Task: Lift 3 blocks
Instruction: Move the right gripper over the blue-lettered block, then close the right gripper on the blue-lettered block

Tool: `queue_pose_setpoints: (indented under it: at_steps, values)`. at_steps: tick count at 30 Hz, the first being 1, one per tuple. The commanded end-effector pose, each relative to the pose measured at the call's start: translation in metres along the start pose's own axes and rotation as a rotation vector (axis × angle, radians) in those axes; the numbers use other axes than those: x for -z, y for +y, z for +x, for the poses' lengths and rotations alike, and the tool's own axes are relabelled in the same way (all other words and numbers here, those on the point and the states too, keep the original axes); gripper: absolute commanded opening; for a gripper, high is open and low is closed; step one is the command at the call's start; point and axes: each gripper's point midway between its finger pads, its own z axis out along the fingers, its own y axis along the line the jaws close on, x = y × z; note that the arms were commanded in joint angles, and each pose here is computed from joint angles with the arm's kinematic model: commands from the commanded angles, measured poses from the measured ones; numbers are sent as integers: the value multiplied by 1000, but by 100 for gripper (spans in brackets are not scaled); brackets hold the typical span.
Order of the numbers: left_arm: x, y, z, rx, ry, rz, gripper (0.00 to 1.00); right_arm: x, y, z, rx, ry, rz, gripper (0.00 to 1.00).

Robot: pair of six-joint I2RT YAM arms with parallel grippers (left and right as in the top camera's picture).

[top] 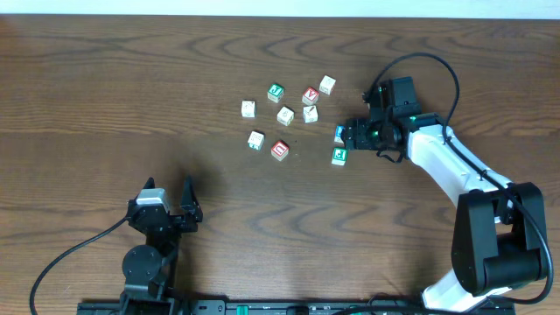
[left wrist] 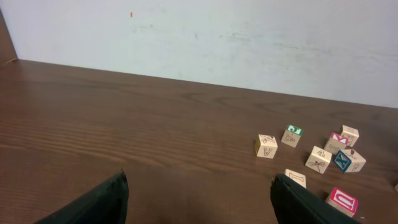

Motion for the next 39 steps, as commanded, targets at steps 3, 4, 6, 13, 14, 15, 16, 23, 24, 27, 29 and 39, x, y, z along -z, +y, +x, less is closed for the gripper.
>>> queue_pose_setpoints:
  at_steps: [3, 4, 6, 13, 14, 15, 16, 23, 24, 27, 29, 39]
  values:
    - [0, 6, 16, 3, 51, -25, 74, 3, 14, -10, -63, -56, 54, 78]
    - [0, 6, 16, 3, 51, -25, 74, 2, 18, -11, -58, -63, 47, 78]
    - [0, 6, 16, 3, 51, -25, 74, -1, 26, -15, -58, -85, 44, 80]
    - [0, 6, 16, 3, 51, -25, 74, -1, 20, -21, -153, -177, 197, 76]
    - [0, 6, 16, 3, 51, -25, 74, -1, 19, -21, -168, -183, 205, 75]
    - [0, 6, 16, 3, 51, -25, 74, 0, 17, -22, -199, -193, 214, 73]
    - [0, 6, 16, 3, 51, -25, 74, -1, 15, -22, -220, -197, 221, 72]
    - [0, 6, 16, 3, 51, -25, 74, -28, 17, -21, -231, -181, 196, 71]
    - [0, 6, 16, 3, 51, -25, 74, -34, 19, -19, -230, -168, 178, 70]
    - [0, 6, 16, 3, 51, -25, 74, -45, 23, -16, -229, -150, 147, 67]
    - [0, 6, 16, 3, 51, -25, 74, -47, 23, -17, -226, -152, 145, 63]
    - [0, 6, 16, 3, 51, -25, 74, -47, 25, -19, -161, -156, 142, 31]
